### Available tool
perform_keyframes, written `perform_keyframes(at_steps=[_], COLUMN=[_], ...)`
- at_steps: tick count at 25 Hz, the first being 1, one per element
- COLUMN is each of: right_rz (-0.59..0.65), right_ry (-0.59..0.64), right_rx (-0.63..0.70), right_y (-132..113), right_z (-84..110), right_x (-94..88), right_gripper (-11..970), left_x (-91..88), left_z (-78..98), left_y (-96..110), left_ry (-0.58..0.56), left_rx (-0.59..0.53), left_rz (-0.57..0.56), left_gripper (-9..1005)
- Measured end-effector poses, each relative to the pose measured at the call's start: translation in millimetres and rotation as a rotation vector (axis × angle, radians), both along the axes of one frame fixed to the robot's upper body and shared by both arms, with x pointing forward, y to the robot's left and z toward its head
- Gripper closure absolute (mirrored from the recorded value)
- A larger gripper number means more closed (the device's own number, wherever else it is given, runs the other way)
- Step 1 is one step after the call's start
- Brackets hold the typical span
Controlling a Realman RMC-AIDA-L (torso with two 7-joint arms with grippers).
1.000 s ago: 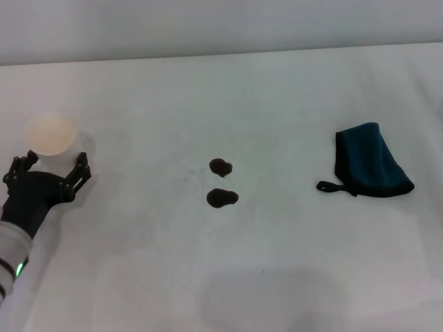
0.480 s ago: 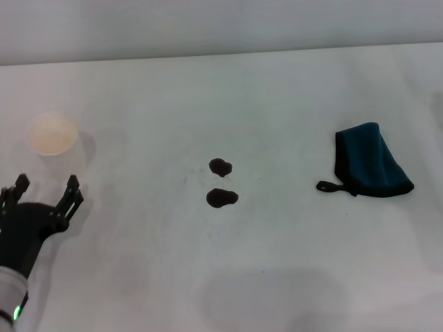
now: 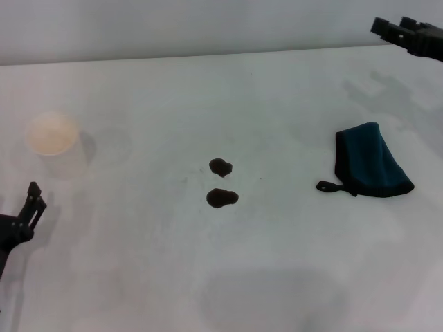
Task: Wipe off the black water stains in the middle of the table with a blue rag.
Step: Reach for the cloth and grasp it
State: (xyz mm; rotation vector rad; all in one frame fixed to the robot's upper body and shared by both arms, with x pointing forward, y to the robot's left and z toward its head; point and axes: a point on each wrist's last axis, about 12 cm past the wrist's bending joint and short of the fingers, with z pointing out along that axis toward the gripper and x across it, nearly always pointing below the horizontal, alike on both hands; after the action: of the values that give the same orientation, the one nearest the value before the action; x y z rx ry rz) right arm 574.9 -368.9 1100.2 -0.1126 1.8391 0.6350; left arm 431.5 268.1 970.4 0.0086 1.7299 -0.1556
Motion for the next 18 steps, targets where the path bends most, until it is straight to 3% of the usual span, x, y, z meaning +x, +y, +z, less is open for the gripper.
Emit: perform_keyframes(at_steps=[5,10,12,15,18], right_rz=[0.059,0.067,0.052,0.050,0.079], right_ry=[0.148,0.266,0.318,0.398,0.482], right_rx=[-0.194,-0.429,-0.486,-0.558,-0.584], right_y=[3.2,33.1,48.4,79.6,106.2], right_z=[53.1,118.9,134.5,145.1,133.0], right_x=[10.7,-3.5,-9.7,-17.9,-19.9], right_gripper=[140,150,154,160,166], left_x=[2.9,8.9,11.5,14.1,19.4], left_z=[0.6,3.2,5.0,8.5,11.4], left_y=[6.7,10.3,10.7,11.0,9.6], left_ry=[-0.005,-0.023,-0.035,-0.061,-0.077], left_rx=[-0.015,0.018,0.023,0.021,0.020], left_rz=[0.002,-0.019,-0.025,-0.023,-0.028], left_gripper=[112,113,113,113,112])
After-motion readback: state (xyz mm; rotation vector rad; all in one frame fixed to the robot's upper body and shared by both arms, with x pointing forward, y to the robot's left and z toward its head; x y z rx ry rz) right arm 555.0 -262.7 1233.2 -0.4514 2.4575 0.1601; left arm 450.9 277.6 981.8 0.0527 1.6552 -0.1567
